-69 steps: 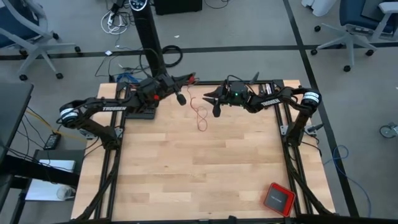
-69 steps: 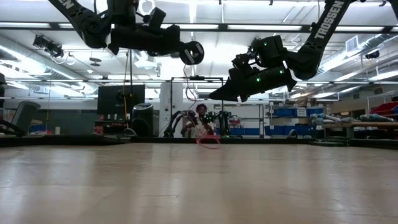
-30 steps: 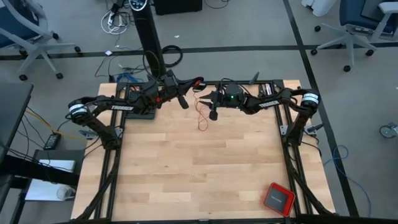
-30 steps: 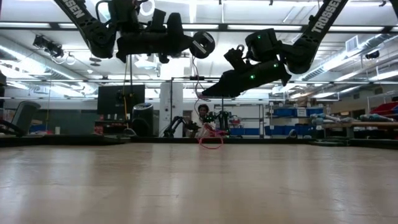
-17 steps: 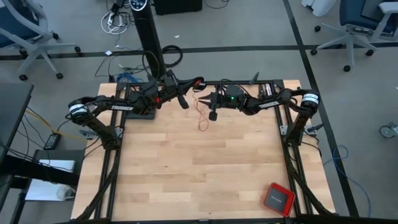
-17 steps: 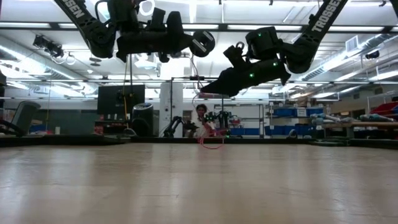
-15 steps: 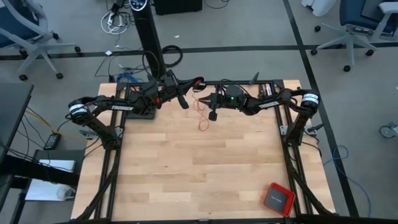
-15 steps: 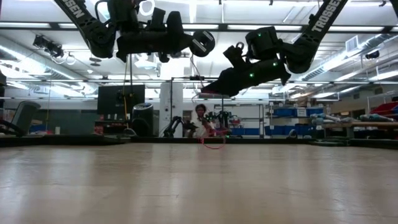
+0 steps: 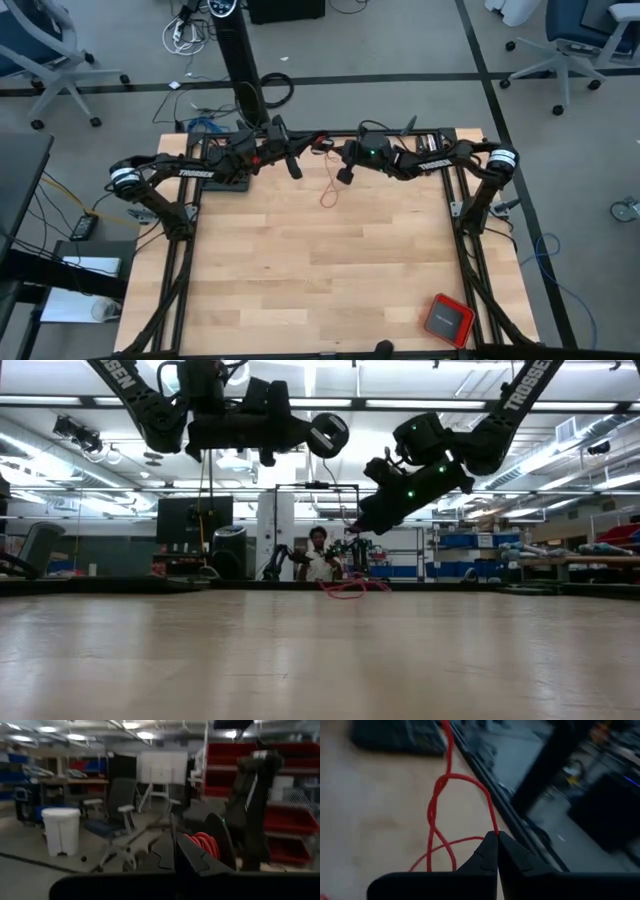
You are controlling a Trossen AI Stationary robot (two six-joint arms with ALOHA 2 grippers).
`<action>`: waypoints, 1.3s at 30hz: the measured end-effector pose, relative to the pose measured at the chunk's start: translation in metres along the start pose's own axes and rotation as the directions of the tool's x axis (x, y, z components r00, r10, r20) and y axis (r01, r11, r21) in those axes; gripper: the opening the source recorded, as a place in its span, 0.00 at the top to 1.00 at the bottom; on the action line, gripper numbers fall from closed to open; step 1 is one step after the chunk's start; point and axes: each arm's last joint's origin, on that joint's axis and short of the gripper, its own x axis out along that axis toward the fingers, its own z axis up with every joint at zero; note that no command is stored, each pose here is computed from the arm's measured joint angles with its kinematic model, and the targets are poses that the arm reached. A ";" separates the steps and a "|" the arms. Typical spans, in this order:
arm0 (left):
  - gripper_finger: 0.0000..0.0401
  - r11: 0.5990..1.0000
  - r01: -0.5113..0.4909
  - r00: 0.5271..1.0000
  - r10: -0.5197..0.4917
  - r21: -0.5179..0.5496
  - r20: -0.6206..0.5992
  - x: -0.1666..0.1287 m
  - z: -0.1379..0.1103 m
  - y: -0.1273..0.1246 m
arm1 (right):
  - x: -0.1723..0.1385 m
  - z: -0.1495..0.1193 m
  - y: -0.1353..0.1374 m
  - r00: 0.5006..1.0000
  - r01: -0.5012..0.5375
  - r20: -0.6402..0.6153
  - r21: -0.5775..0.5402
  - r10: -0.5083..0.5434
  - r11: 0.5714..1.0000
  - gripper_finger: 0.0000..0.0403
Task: Coil cords
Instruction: Coil the red wire onto the spool
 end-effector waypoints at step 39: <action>1.00 0.999 0.033 0.934 -0.019 0.035 -0.357 -0.023 -0.027 0.063 | -0.157 0.098 -0.046 0.948 -0.017 0.319 0.102 -0.017 0.995 1.00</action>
